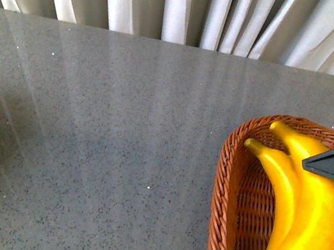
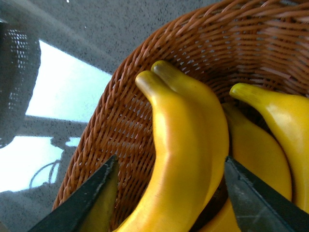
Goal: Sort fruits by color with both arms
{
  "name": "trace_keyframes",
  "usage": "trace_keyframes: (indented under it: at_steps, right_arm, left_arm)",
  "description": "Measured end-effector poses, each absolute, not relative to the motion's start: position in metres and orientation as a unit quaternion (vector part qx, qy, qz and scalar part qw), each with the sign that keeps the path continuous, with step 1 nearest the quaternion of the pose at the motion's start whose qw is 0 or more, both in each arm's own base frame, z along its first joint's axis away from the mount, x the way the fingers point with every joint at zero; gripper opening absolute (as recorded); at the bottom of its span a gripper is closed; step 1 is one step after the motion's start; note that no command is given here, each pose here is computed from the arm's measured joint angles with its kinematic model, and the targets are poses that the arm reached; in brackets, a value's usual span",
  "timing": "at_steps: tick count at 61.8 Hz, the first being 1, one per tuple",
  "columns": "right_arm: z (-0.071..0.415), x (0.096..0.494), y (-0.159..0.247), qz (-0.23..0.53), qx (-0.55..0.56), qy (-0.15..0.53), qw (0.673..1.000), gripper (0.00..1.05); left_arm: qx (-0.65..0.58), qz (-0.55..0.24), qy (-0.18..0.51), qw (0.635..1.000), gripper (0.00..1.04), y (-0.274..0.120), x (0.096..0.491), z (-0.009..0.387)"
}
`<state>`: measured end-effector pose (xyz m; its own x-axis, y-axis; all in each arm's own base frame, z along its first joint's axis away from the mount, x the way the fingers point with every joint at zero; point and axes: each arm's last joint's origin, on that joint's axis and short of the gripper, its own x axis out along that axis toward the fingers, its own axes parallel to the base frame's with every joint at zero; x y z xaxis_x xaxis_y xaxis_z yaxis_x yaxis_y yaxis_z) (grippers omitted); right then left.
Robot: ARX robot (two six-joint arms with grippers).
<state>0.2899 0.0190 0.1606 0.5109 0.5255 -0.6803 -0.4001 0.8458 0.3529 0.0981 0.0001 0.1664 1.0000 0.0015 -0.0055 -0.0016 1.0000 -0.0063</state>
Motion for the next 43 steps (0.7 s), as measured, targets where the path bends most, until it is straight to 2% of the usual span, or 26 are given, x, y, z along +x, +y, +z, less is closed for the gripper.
trace_keyframes:
  at_steps: [11, 28, 30, 32, 34, 37, 40, 43]
  right_arm:
    - [0.183, 0.277, 0.007, 0.287, 0.08, 0.343, 0.891, 0.97]
    - [0.183, 0.275, 0.006, 0.286, 0.081, 0.342, 0.892, 0.96]
    - [0.18, 0.276, 0.007, 0.269, 0.074, 0.335, 0.9, 0.94]
    - [0.174, 0.277, 0.007, 0.218, 0.044, 0.3, 0.928, 0.89]
    - [0.166, 0.273, 0.005, 0.142, 0.014, 0.246, 0.959, 0.83]
    - [0.157, 0.261, 0.003, 0.065, -0.005, 0.177, 0.982, 0.74]
    - [0.158, 0.247, 0.0, 0.011, -0.009, 0.096, 0.995, 0.63]
    - [0.168, 0.238, -0.001, -0.003, -0.008, 0.035, 0.999, 0.55]
  left_arm:
    - [-0.003, 0.001, 0.003, 1.0, 0.96, 0.0, 0.098, 0.166]
    - [-0.003, 0.001, 0.003, 1.0, 0.96, 0.0, 0.098, 0.166]
    - [-0.003, 0.001, 0.003, 1.0, 0.96, 0.0, 0.098, 0.166]
    - [-0.003, 0.001, 0.003, 1.0, 0.96, 0.0, 0.098, 0.166]
    - [-0.003, 0.0, 0.003, 1.0, 0.96, 0.0, 0.098, 0.166]
    - [-0.003, 0.001, 0.003, 1.0, 0.96, 0.0, 0.098, 0.166]
    - [-0.003, 0.001, 0.003, 1.0, 0.96, 0.0, 0.098, 0.166]
    - [-0.003, 0.001, 0.003, 1.0, 0.96, 0.0, 0.098, 0.166]
